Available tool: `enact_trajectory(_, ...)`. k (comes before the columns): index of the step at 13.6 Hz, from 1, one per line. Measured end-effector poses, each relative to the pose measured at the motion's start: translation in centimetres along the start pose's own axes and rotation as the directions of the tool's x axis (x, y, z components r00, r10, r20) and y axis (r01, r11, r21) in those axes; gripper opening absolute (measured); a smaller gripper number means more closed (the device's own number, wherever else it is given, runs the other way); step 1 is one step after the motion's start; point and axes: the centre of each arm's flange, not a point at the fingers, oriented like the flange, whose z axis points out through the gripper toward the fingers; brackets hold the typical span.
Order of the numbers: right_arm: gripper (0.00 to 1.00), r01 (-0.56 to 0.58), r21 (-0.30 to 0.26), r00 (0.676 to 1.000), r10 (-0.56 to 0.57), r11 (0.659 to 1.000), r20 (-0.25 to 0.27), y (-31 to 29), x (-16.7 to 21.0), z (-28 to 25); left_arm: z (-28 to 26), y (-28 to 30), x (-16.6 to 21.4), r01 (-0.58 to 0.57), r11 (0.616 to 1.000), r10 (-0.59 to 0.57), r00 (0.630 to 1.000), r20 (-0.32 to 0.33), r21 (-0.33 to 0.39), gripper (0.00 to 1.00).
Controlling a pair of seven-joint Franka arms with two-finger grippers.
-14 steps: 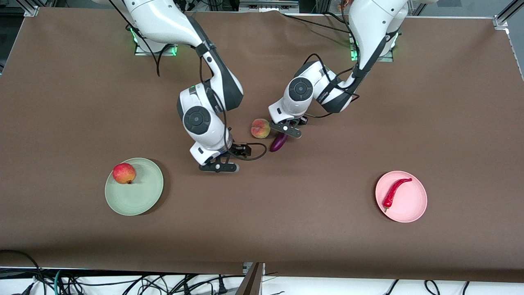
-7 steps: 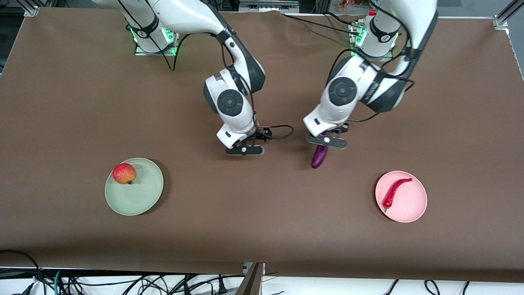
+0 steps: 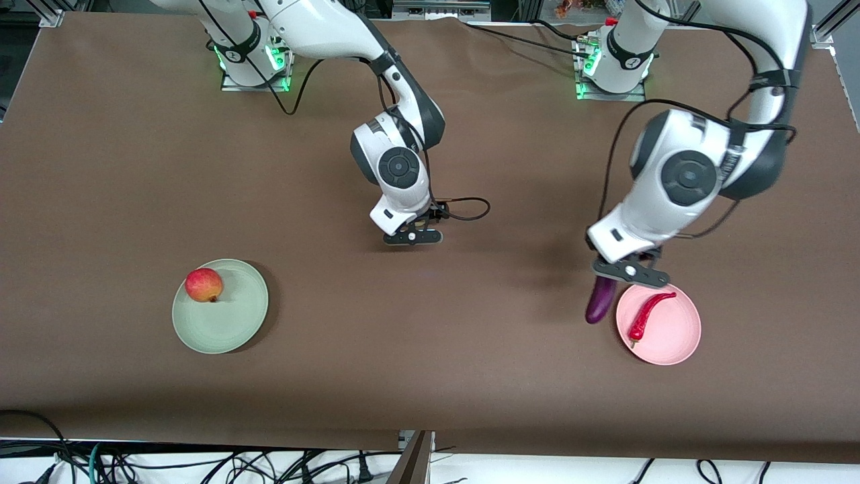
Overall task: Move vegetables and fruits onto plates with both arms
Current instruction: 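Move the eggplant with the left gripper while the right gripper moves the peach, then lower the eggplant with the left gripper while the right gripper lowers the peach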
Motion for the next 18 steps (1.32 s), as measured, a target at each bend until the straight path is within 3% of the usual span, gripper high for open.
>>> enact_trajectory(3, 1.0, 0.017, -0.014, 1.0, -0.017, 1.0, 0.013, -0.7, -1.1, 1.0, 0.7, -5.1, 2.3, -0.069, 0.997, 0.07, 0.997, -0.017, 0.029, 0.34)
enact_trajectory(6, 1.0, 0.029, -0.043, 0.999, -0.027, 0.999, 0.036, -0.8, -2.1, 3.3, 5.0, -11.3, 4.0, -0.161, 0.984, 0.159, 0.987, 0.029, 0.073, 0.34)
enact_trajectory(9, 0.74, 0.033, -0.052, 0.999, -0.031, 0.998, 0.035, -0.7, -2.1, 3.4, 9.9, -16.0, 4.4, -0.194, 0.977, 0.19, 0.98, 0.051, 0.087, 0.34)
enact_trajectory(11, 0.74, 0.027, -0.056, 0.999, -0.025, 0.998, 0.029, -0.4, -1.7, 3.3, 12.8, -18.2, 4.1, -0.19, 0.978, 0.185, 0.981, 0.062, 0.084, 0.34)
enact_trajectory(14, 0.74, 0.014, -0.109, 1.0, -0.016, 0.994, -0.018, 4.0, 2.5, -0.2, 15.3, -17.3, 3.9, -0.203, 0.977, 0.197, 0.976, 0.098, 0.064, 0.34)
enact_trajectory(16, 0.74, 0.057, -0.158, 0.997, -0.066, 0.986, -0.05, 10.1, 6.9, -4.8, 17.5, -16.9, 3.5, -0.209, 0.977, 0.201, 0.971, 0.131, 0.049, 0.34)
enact_trajectory(18, 0.74, 0.104, -0.193, 0.992, -0.115, 0.976, -0.046, 17.6, 10.6, -7.7, 18.6, -17.0, 3.3, -0.208, 0.977, 0.2, 0.969, 0.144, 0.043, 0.39)
